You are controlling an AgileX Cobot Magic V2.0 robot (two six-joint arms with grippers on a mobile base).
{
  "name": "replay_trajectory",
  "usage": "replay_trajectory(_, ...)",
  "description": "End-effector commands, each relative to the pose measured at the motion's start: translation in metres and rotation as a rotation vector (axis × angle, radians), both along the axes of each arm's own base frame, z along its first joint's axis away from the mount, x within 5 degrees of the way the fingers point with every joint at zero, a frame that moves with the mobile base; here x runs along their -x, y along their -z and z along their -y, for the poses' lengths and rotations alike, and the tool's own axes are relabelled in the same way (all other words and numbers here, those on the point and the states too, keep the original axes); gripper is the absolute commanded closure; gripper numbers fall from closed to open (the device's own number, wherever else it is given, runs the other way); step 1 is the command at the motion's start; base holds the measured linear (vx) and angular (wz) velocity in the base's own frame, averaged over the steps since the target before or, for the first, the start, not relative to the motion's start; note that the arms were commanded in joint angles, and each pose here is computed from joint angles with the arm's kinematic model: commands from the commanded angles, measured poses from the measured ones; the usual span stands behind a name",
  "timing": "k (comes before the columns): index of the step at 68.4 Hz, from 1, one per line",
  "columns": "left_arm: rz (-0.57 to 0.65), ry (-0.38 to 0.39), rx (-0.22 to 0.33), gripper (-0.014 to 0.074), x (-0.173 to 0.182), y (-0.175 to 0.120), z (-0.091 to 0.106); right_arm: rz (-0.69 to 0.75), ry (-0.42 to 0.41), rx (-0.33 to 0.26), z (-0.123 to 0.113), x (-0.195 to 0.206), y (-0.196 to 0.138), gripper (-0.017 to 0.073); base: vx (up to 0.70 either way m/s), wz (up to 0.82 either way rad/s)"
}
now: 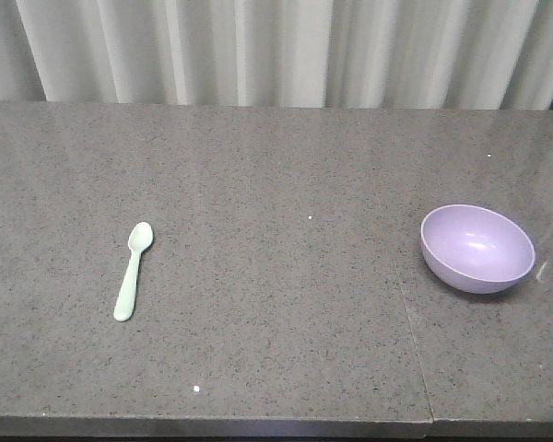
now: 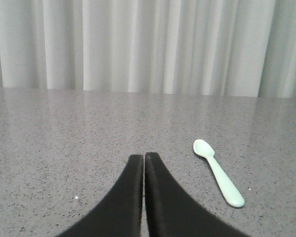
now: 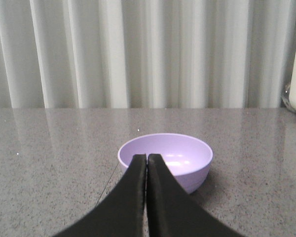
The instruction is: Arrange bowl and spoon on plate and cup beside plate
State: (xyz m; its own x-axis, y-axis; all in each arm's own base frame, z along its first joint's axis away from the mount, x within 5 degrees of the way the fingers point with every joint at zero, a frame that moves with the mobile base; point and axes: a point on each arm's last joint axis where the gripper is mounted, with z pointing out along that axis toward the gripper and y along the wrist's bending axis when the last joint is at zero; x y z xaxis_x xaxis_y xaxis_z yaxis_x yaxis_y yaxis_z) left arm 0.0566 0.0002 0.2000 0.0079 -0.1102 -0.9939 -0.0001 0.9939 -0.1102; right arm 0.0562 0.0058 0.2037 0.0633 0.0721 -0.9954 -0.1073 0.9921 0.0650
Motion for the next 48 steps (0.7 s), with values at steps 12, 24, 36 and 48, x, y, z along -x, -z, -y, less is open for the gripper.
replay_trajectory(12,0.171,0.011,0.089,0.0600,0.009,-0.051,0.000,0.089,0.005,-0.027,0.001,0.003,-0.032,0.0568,0.00,0.00)
replay_trajectory(24,0.087,0.001,0.088,0.0600,0.002,-0.114,0.000,-0.027,0.003,0.006,0.000,-0.002,-0.082,0.0568,0.00,0.00)
replay_trajectory(36,-0.196,-0.021,0.075,0.0600,-0.035,-0.166,-0.001,-0.189,0.015,0.068,-0.001,-0.020,-0.134,0.0568,0.00,0.00)
replay_trajectory(48,-0.480,-0.034,0.044,0.0600,-0.078,-0.193,-0.002,-0.411,0.017,0.081,-0.003,-0.046,-0.170,0.0568,0.00,0.00)
